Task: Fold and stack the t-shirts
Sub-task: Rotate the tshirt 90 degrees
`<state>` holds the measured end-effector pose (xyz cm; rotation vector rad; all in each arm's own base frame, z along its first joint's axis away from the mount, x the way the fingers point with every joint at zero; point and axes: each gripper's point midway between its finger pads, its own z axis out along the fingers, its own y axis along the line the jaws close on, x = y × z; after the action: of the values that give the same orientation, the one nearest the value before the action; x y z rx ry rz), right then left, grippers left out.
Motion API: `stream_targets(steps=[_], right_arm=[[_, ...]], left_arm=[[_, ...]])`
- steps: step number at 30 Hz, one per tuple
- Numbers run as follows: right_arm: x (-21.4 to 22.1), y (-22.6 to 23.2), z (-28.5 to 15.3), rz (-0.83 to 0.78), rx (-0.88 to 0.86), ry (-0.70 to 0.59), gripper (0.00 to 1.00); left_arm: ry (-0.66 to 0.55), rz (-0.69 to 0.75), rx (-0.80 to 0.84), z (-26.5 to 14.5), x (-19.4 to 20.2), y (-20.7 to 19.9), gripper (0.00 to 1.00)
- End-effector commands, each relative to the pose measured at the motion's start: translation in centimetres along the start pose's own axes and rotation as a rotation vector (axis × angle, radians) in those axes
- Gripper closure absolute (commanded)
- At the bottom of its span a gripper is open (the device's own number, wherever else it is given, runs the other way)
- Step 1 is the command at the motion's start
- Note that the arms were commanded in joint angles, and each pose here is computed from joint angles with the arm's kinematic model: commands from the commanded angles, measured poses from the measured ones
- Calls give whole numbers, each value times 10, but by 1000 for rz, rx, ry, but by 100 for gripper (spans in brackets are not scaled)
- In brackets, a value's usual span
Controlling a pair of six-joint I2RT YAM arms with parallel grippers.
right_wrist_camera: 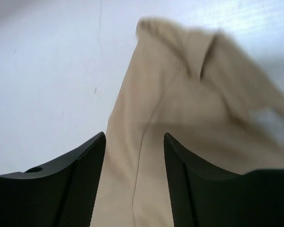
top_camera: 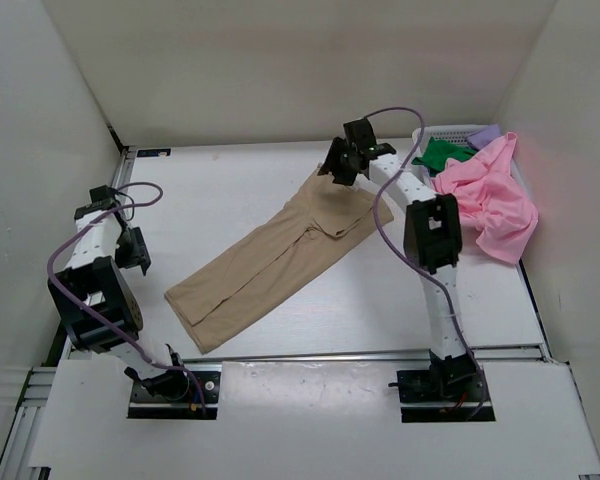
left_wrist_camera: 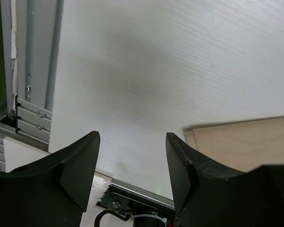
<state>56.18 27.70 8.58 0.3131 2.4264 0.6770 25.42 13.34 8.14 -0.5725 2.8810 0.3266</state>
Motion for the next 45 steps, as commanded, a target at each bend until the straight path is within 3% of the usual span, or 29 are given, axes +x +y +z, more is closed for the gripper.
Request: stream_targets(steps=[1,2,6,10,20,24,25,26,27,30,31,33,34,35,37,38,39,40,41,43,45], right_arm=[[-54,43,-127,-81,-5,-262,42],[-21,3,-117,-59,104,-194,42],[34,-75,-129,98,348,-53,44],[67,-120,-126,303,483,-1,45],[92,-157,-78,477,609,50,38],[96,-154,-42,509,569,125,75],[90,-156,-34,520,560,123,89],[57,-127,-20,510,445,78,94],[52,-130,3,506,413,83,98],[9,-107,54,504,247,11,100],[-56,-52,53,484,29,-125,100],[-90,-23,66,522,-143,-217,82],[-115,2,56,511,-263,-289,65],[-115,4,53,517,-275,-282,41],[-115,21,15,421,-282,-259,30],[-73,-12,26,410,-174,-175,24],[-82,10,-22,354,-186,-215,21],[-69,-8,-35,299,-108,-215,16],[-73,3,-80,272,-112,-247,13],[-18,-40,-94,243,24,-148,12],[8,-40,-144,203,67,-129,12]], left_arm=[[-52,26,46,-10,-13,-15,31],[-41,40,60,-8,-8,-21,31],[-34,51,72,-4,-7,-27,31],[-40,60,75,-6,-7,-30,30],[-65,137,30,-18,15,-37,25],[-56,138,29,-18,18,-36,25],[-56,138,29,-18,18,-36,24],[-57,149,31,-18,18,-39,24],[-57,149,31,-18,18,-39,24],[-53,185,39,-15,18,-49,24],[-53,197,52,-13,17,-55,24],[-87,238,67,-16,12,-70,24],[-78,257,89,-15,15,-78,24],[-83,291,107,-17,17,-89,24],[-100,318,116,-21,15,-98,24],[-120,325,133,-28,14,-102,24],[-126,333,136,-29,18,-102,24],[-135,341,140,-32,21,-104,24],[-176,333,159,-43,21,-103,24],[-209,345,170,-52,31,-102,24],[-314,324,210,-78,29,-99,24]])
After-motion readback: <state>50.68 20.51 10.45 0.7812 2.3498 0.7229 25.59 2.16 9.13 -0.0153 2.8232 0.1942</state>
